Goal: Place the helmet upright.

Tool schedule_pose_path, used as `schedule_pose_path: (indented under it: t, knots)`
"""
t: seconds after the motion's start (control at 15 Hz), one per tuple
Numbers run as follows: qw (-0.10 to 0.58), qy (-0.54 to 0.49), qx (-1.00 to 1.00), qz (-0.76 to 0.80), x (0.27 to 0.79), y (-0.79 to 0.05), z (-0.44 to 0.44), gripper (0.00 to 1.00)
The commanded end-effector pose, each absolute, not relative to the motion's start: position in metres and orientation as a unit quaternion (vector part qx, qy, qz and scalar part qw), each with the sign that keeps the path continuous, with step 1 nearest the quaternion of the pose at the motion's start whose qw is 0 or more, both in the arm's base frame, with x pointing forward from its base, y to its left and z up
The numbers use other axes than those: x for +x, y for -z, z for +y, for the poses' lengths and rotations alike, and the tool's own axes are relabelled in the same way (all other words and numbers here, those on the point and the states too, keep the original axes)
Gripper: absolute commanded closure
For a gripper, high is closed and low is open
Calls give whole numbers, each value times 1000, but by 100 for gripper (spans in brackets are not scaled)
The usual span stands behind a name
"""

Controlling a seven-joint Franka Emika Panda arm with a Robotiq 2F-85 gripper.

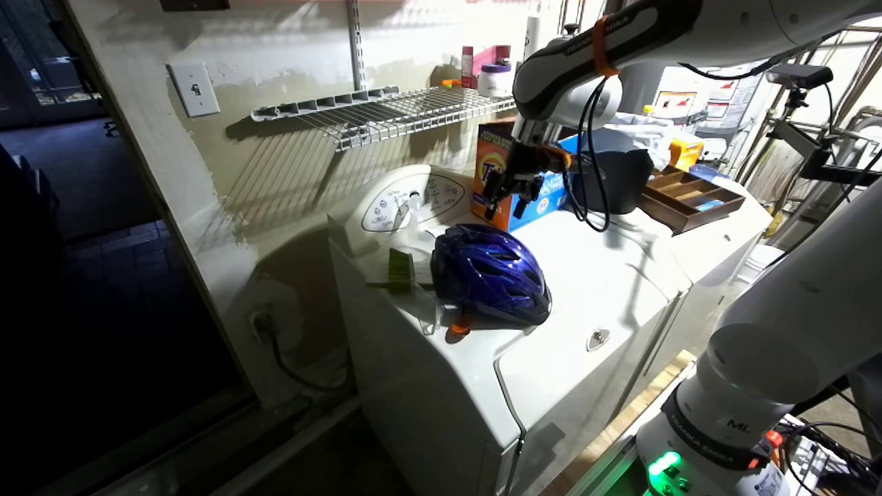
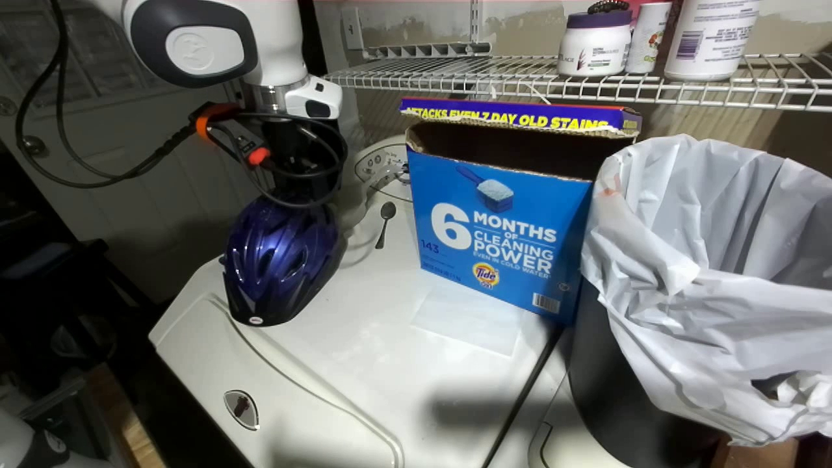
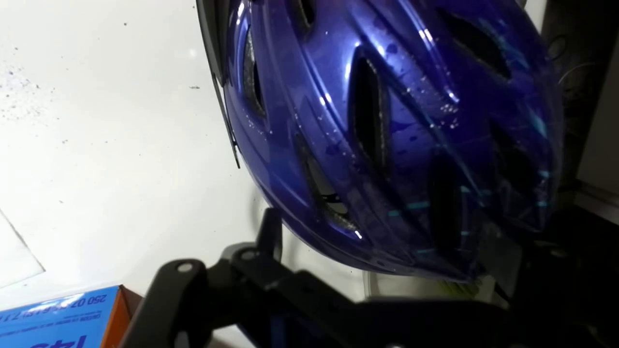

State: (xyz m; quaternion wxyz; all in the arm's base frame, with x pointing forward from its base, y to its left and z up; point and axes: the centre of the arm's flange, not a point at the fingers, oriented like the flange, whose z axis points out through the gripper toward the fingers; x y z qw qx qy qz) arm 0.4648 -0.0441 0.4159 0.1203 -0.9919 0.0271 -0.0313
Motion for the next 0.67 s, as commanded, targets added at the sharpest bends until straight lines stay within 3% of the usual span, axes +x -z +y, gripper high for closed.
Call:
schedule_pose_path:
  t: [0.0,0.27,0.6]
  knots:
    - [123,30,-992,19,465,-416,-41,0]
    - [104,40,-994,-8,452,-434,-32,0]
    - [21,54,-993,-104,408,-467,-14,0]
